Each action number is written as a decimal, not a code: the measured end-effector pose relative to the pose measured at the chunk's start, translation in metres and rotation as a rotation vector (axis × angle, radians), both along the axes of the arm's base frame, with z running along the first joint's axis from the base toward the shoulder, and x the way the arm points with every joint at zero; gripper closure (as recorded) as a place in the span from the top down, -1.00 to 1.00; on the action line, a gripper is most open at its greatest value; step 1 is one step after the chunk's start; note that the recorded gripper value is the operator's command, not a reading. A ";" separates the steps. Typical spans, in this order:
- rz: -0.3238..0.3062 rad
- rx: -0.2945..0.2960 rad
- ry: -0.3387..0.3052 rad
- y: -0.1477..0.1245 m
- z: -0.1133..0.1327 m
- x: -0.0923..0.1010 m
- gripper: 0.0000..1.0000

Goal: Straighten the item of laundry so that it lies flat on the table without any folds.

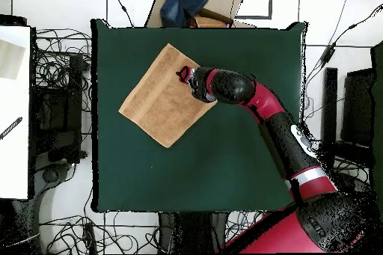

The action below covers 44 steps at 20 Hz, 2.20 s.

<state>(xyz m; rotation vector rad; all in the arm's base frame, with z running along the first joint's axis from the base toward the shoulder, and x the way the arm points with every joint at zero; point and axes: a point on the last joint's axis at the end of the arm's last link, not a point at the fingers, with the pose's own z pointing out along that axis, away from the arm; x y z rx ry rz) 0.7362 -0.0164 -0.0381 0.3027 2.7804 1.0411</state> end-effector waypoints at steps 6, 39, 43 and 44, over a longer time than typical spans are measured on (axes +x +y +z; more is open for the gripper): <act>0.012 0.010 0.002 0.007 0.002 -0.004 -1.00; 0.054 0.034 -0.078 0.086 0.013 -0.010 -1.00; 0.046 0.017 -0.090 0.072 0.023 -0.004 -1.00; 0.043 0.013 -0.092 0.068 0.025 -0.003 -1.00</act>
